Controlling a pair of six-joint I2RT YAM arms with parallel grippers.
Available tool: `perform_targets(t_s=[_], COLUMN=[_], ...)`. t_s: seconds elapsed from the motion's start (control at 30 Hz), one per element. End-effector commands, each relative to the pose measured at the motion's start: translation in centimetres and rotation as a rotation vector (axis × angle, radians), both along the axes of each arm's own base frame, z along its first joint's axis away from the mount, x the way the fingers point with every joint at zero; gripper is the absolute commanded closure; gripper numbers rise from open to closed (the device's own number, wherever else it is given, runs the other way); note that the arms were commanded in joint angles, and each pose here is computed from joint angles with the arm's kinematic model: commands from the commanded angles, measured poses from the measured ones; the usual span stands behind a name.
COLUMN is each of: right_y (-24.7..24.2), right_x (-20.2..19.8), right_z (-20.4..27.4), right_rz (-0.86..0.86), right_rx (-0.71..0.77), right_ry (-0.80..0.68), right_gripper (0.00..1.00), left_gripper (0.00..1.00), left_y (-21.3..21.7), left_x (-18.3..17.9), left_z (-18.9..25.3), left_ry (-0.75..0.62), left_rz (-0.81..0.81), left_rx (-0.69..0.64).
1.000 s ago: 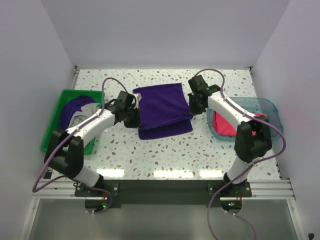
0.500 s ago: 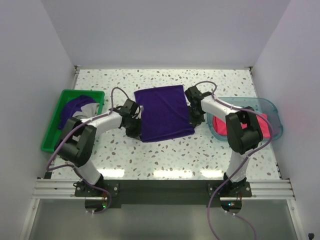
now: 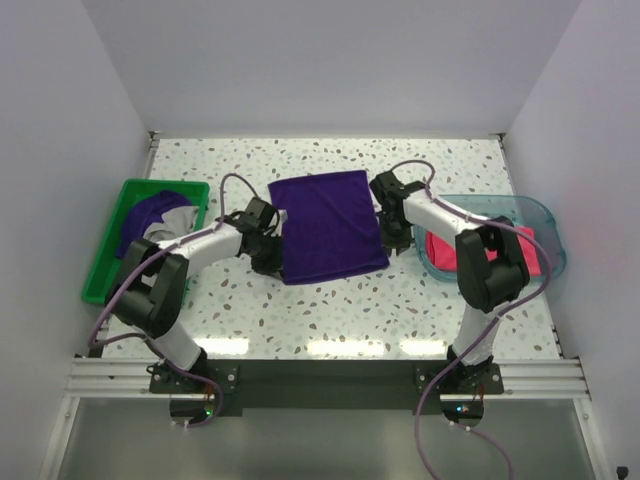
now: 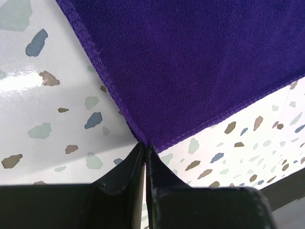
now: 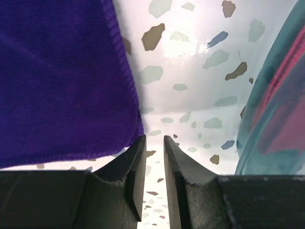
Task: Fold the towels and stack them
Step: Fold the towel
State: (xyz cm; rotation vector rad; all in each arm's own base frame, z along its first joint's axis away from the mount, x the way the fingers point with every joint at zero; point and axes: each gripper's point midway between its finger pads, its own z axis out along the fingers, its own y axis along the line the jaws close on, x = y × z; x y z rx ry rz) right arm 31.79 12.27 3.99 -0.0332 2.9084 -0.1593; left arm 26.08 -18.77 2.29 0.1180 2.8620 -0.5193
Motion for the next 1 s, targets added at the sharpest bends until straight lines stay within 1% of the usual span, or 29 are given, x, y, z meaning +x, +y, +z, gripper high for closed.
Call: perform_targets(t_s=[0.0,0.1,0.13,0.2,0.33,0.37,0.57,0.73,0.97], right_y=[1.2,2.7,3.7,4.7,5.4,5.5,4.7,3.5,2.6], right_x=[0.9,1.6,1.5,1.8,1.2,0.4,-1.9,-3.0,-3.8], right_z=[3.9,4.1,4.1,3.7,1.8,1.1,-2.3,-4.2,-4.7], right_rz=[0.019,-0.007,-0.013,-0.032,-0.050,-0.045,-0.058,-0.076,-0.080], right_rx=[0.053,0.143,0.202,0.256,0.297,0.312,0.288,0.248,0.207], right_ry=[-0.101,-0.154,-0.149,-0.164,-0.133,-0.102,-0.031,-0.010,-0.005], right_gripper=[0.74,0.75,0.75,0.76,0.77,0.77,0.77,0.78,0.77], left_gripper=[0.90,0.90,0.90,0.90,0.90,0.90,0.90,0.91,0.93], left_y=[-0.5,-0.4,-0.3,-0.3,0.0,0.0,0.3,0.6,1.0], left_x=[-0.2,-0.2,-0.3,-0.4,-0.6,-0.7,-1.2,-1.4,-1.9], left_z=[1.4,1.4,1.3,1.1,0.9,0.8,0.5,0.1,-0.2], left_ry=[-0.024,-0.032,-0.028,-0.026,-0.022,-0.021,-0.014,-0.004,0.005], left_rz=[-0.026,-0.027,-0.028,-0.031,-0.033,-0.035,-0.034,-0.034,-0.030], left_rx=[-0.031,-0.024,-0.021,-0.019,-0.013,-0.010,-0.003,0.007,0.020])
